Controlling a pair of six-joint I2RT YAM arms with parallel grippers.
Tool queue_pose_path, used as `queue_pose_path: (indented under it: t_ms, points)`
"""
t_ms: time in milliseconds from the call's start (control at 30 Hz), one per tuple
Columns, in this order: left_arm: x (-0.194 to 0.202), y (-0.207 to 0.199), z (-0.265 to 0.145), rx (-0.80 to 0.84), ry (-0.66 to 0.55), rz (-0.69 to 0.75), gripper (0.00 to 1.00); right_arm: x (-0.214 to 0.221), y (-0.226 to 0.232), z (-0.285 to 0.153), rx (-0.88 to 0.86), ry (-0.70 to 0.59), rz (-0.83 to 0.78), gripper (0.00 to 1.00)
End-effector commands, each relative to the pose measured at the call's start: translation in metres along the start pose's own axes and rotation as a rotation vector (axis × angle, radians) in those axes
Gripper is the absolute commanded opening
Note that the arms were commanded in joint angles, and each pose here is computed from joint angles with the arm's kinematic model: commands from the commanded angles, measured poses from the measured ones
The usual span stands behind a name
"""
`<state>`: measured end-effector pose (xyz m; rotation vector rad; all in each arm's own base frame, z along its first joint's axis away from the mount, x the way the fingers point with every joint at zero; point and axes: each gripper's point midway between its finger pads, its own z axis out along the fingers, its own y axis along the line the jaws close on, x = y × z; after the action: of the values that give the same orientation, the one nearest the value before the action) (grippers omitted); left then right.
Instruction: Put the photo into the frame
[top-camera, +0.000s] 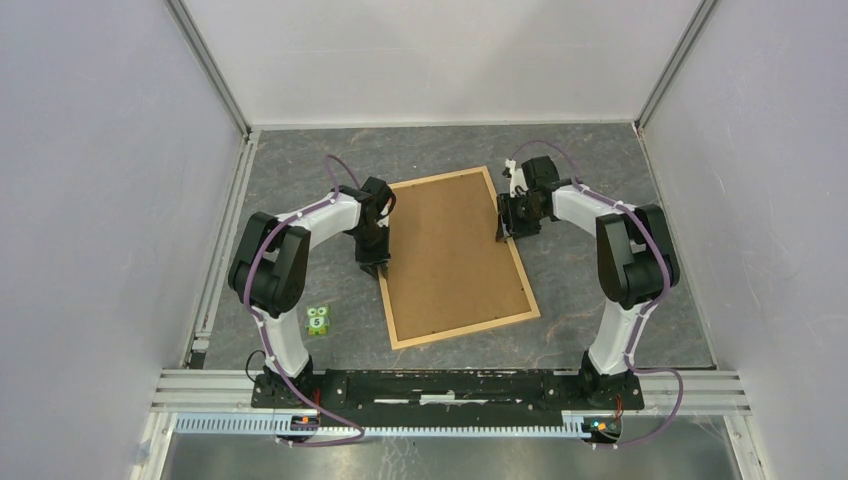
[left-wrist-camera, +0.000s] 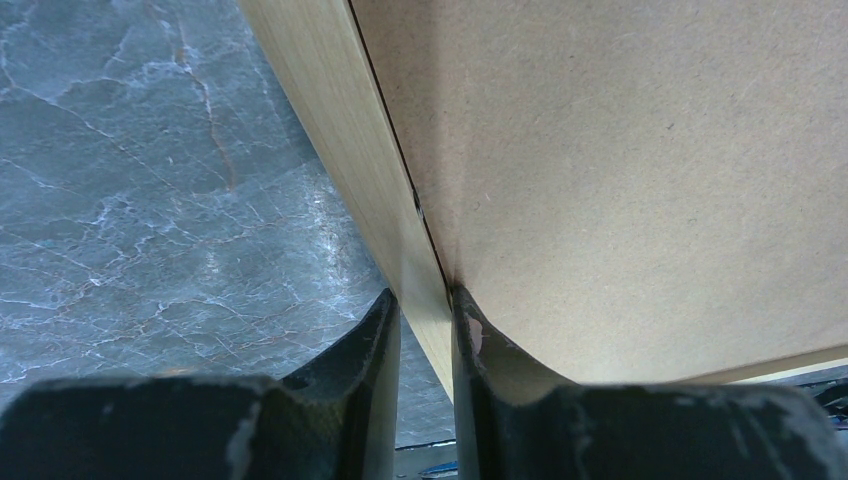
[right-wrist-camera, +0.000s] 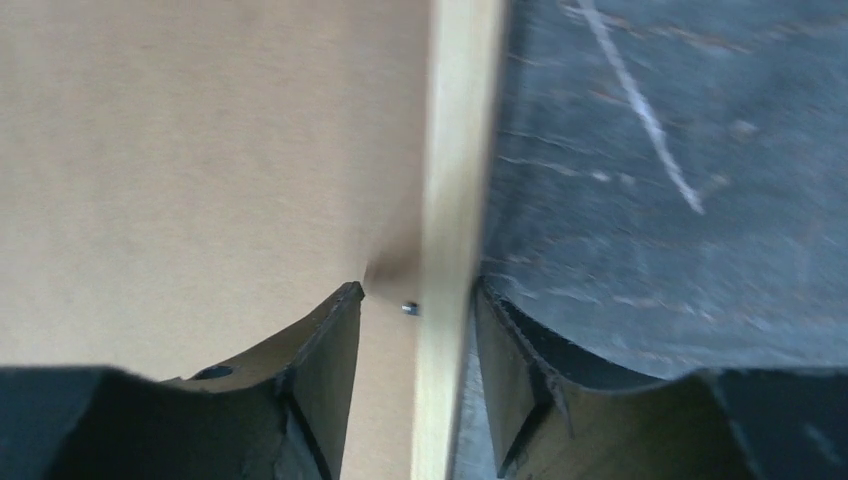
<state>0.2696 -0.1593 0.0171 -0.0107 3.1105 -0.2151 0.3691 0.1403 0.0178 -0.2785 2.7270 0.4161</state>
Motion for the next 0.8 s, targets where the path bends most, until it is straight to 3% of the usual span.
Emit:
queue_pose_path:
  t_ms: [0, 67, 167, 333, 667, 767]
  points:
    - [-0.004, 0.016, 0.018, -0.072, -0.004, 0.038, 0.02, -0.003, 0.042, -0.006, -0.232, -0.011, -0.014, 0.59]
    - [-0.004, 0.017, 0.018, -0.074, -0.005, 0.039, 0.02, -0.026, 0.038, -0.032, -0.189, -0.097, -0.028, 0.7]
    - [-0.005, 0.016, 0.016, -0.078, -0.017, 0.044, 0.02, -0.036, 0.02, -0.052, -0.11, -0.14, -0.04, 0.77]
    - [-0.006, 0.017, 0.016, -0.08, -0.016, 0.044, 0.02, -0.008, -0.004, -0.044, -0.013, -0.093, -0.024, 0.77]
    - [-0.01, 0.033, 0.012, -0.181, 0.003, 0.092, 0.02, 0.062, 0.044, -0.029, -0.161, -0.072, -0.038, 0.76]
    - [-0.011, 0.032, 0.012, -0.179, 0.011, 0.09, 0.02, 0.066, 0.061, -0.041, -0.213, -0.097, -0.036, 0.74]
